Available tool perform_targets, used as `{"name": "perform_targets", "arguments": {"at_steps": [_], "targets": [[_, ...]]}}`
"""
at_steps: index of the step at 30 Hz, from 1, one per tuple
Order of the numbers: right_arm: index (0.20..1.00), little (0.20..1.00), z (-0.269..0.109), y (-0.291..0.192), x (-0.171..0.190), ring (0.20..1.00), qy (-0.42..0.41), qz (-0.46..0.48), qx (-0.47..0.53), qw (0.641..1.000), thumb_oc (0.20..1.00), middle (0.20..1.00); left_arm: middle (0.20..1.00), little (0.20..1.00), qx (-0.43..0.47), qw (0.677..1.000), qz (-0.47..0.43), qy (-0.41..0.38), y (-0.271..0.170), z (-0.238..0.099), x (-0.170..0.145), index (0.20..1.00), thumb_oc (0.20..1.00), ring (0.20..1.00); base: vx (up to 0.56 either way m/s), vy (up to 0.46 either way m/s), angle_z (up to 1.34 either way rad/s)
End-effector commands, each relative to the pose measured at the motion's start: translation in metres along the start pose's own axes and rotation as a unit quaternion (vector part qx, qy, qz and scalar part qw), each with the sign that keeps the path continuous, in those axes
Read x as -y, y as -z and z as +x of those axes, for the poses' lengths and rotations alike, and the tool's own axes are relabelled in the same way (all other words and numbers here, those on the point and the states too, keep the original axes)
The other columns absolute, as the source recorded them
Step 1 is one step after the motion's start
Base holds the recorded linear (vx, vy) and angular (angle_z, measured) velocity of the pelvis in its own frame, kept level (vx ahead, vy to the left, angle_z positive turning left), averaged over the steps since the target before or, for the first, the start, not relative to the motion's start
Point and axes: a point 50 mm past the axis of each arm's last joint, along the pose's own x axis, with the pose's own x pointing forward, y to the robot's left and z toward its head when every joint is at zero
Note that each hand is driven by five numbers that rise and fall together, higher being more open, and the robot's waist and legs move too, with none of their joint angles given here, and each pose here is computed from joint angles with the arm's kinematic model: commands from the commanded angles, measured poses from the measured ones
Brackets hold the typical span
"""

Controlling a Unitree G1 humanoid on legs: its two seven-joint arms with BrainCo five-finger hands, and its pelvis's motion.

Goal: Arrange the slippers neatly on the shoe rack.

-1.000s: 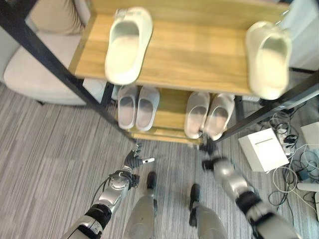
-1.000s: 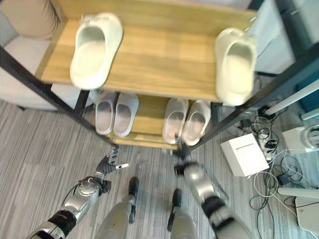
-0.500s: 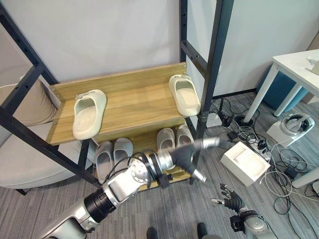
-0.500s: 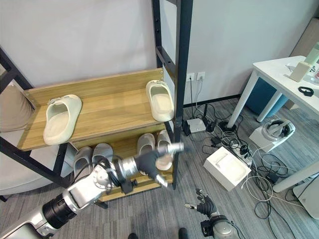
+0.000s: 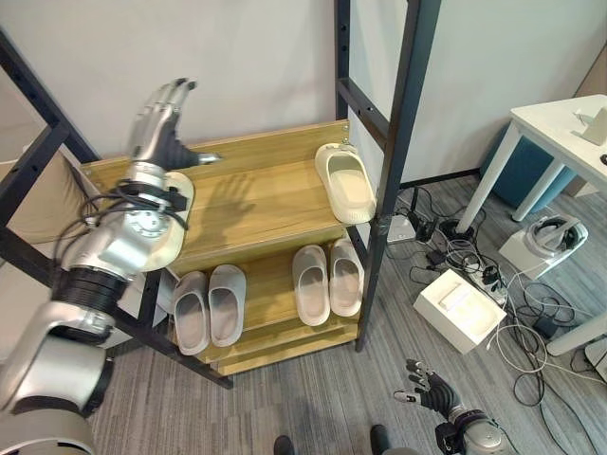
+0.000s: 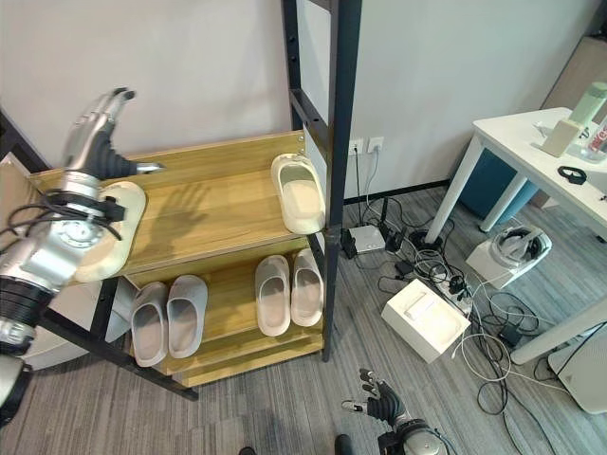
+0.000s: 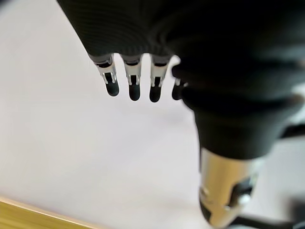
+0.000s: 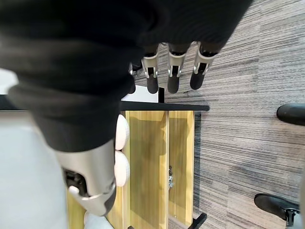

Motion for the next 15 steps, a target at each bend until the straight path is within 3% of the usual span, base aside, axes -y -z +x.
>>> {"name": "perform_targets", "arguments": {"at_steps": [1,15], "targets": [[1.0,1.0,0.007,-0.035,-0.003,1.0,-0.01,0.019,0.085,0.996,1.0,1.0,1.0,1.0,0.016,0.996,0.047,-0.074,-0.008,0.03,-0.042,1.0,1.0,1.0,-0.01,0.005,-0.09],[1.0,1.0,0.006,-0.028,0.0,1.0,0.002,0.017,0.074,0.997,1.0,1.0,1.0,1.0,-0.046,0.994,0.073,-0.071,0.039,-0.012,-0.048,1.0,1.0,1.0,0.01,-0.008,0.01]]}}
